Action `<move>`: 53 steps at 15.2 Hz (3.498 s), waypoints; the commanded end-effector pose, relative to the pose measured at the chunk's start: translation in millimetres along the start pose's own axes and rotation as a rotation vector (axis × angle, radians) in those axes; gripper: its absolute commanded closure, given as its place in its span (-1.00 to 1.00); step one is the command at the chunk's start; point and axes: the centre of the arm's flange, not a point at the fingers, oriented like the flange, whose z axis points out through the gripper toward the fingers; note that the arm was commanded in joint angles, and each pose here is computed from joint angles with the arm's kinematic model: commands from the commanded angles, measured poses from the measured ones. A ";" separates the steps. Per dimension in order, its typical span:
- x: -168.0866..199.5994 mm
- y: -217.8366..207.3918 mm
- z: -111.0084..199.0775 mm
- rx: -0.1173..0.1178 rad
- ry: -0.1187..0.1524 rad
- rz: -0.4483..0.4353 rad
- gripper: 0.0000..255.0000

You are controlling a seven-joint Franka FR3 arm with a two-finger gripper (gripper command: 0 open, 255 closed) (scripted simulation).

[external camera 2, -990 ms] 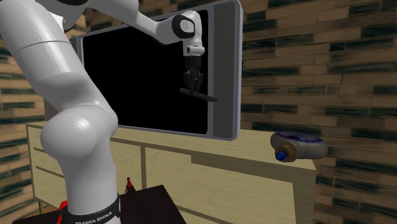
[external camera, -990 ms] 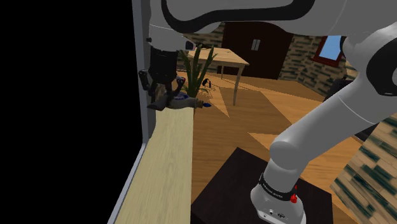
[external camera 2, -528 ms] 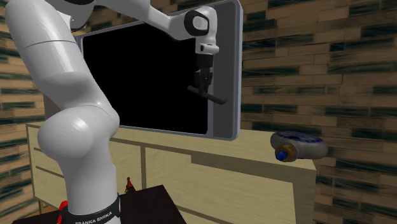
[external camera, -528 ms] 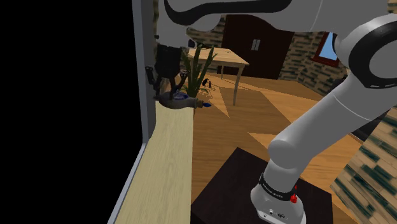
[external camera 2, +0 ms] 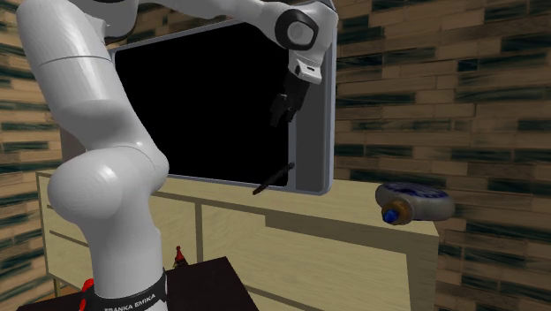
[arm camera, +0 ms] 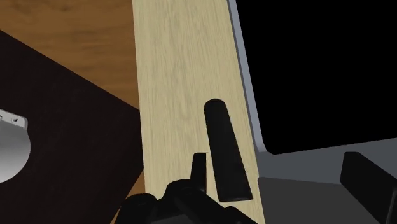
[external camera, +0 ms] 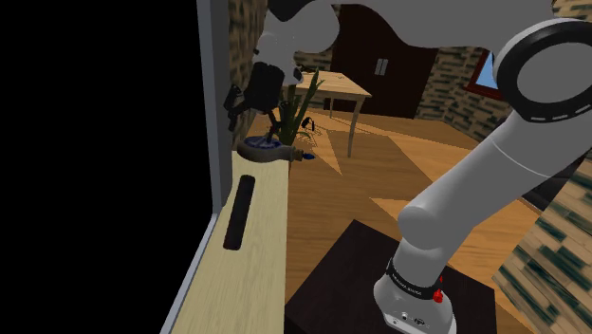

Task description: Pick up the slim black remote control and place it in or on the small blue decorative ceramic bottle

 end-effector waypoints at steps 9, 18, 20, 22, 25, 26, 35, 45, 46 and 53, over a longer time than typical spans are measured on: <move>11.7 1.4 29.7 0.048 -0.029 0.005 -1.00; 8.2 -1.5 27.6 0.049 -0.029 0.005 1.00; 8.0 -1.3 27.8 0.049 -0.029 0.005 1.00; 7.8 -1.2 27.9 0.049 -0.029 0.005 1.00; 7.8 -1.2 27.8 0.049 -0.029 0.005 -1.00; 9.3 -1.7 39.6 0.037 -0.005 0.010 -1.00; 35.7 0.7 143.9 -0.067 0.215 0.056 -1.00; 61.9 9.0 213.8 -0.109 0.304 0.075 -1.00; 63.5 9.6 218.8 -0.109 0.304 0.075 -1.00; 64.3 10.0 221.7 -0.109 0.304 0.075 -1.00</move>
